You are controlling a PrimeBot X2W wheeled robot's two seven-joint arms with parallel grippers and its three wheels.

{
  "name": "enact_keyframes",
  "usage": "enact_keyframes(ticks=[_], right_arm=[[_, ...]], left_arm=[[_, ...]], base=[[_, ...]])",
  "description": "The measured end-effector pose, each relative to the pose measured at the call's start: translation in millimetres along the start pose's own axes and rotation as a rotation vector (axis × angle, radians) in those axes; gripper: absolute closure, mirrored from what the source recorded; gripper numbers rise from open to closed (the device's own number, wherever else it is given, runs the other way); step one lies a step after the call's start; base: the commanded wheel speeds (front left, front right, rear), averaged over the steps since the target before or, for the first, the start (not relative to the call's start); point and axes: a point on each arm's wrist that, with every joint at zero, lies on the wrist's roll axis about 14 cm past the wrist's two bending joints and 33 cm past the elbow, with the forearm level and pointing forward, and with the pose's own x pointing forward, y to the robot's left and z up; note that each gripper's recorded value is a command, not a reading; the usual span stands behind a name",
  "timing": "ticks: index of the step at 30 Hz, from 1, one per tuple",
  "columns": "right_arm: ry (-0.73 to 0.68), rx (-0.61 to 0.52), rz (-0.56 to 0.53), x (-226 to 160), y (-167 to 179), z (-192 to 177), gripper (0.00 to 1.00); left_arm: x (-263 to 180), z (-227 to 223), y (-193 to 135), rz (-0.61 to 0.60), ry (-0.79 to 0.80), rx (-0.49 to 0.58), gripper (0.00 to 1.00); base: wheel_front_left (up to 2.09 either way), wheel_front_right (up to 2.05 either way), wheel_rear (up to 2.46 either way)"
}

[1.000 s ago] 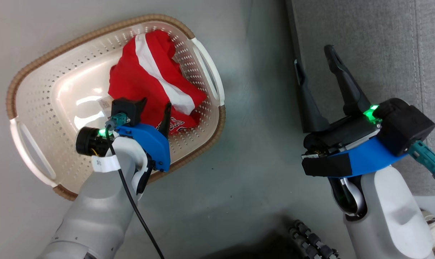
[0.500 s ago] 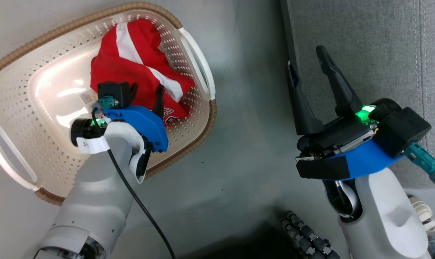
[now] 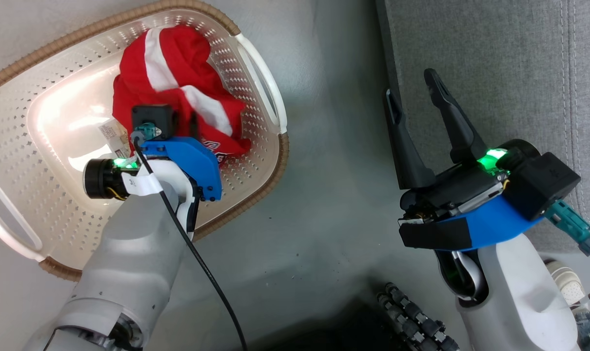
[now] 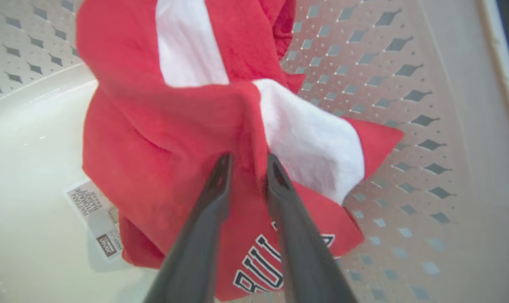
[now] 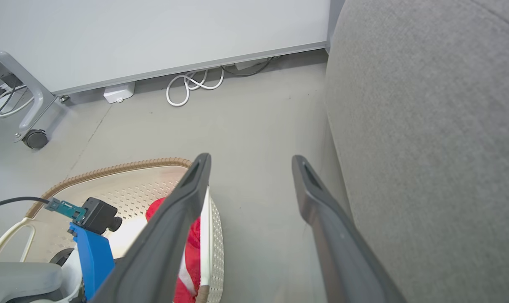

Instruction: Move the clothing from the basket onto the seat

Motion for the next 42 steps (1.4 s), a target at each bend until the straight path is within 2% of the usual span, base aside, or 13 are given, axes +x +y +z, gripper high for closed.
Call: enact_keyframes(ticks=[26, 34, 42], right_arm=[[-0.033, 0.007, 0.023, 3, 9, 14, 0.00], [-0.080, -0.004, 0.056, 2, 22, 39, 0.00], [-0.136, -0.019, 0.090, -11, 40, 75, 0.00]], left_arm=[[-17, 19, 9, 0.009, -0.036, 0.029, 1.00], [-52, 39, 5, -0.006, -0.105, 0.052, 1.00], [-103, 65, -15, -0.056, -0.204, 0.113, 1.00]], base=[[0.00, 0.00, 0.00], [0.00, 0.00, 0.00], [0.00, 0.00, 0.00]])
